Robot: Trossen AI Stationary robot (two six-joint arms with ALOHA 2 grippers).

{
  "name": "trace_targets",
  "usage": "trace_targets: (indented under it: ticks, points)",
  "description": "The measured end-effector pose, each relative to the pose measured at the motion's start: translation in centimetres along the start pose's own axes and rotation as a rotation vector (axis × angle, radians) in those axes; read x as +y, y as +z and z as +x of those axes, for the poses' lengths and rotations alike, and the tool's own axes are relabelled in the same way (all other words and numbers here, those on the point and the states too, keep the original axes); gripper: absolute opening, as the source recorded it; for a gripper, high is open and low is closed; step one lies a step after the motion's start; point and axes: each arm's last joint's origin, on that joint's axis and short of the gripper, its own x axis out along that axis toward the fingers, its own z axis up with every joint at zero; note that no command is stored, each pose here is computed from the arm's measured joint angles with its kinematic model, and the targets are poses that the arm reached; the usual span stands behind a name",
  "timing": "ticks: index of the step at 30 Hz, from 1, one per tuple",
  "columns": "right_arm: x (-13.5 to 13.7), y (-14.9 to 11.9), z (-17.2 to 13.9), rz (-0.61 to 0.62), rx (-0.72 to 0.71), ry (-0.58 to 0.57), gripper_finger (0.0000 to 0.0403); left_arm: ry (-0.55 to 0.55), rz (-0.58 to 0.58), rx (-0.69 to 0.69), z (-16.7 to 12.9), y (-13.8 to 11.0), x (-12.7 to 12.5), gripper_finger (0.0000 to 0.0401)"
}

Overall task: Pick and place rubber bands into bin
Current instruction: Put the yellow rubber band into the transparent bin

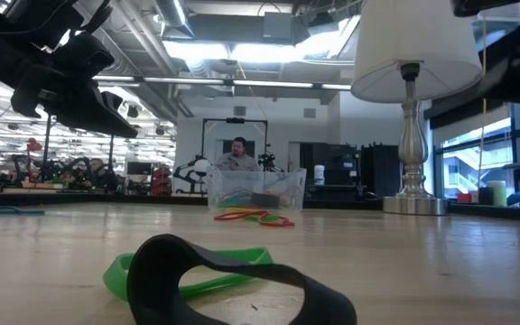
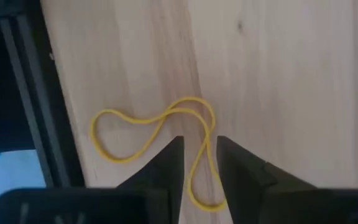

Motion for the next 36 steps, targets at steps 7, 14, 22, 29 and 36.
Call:
trace_targets:
  ticks: [7,14,22,29,36]
  points:
    - [-0.1,0.0,0.7,-0.054,-0.04,-0.02,0.0099,0.0,-0.004,0.0,0.0,0.0,0.0,0.0002]
    - [-0.5,-0.8,2.8,-0.074,-0.065,0.008,0.0099,-0.001,-0.008,0.004,0.0,0.0,0.0,0.0002]
    - [-1.1,-2.1,3.7,-0.15,-0.049,0.002,0.0075,0.0,-0.002,0.003,0.0,0.0,0.0,0.0002]
    - [-1.2,-2.2,3.8,-0.197,-0.052,-0.023,0.0011,0.0,0.0,0.004,0.0,0.0,0.0,0.0002]
    - [-2.1,-1.3,2.1,-0.254,-0.015,-0.146,0.0004,-0.001,-0.007,0.004,0.0,0.0,0.0,0.0002]
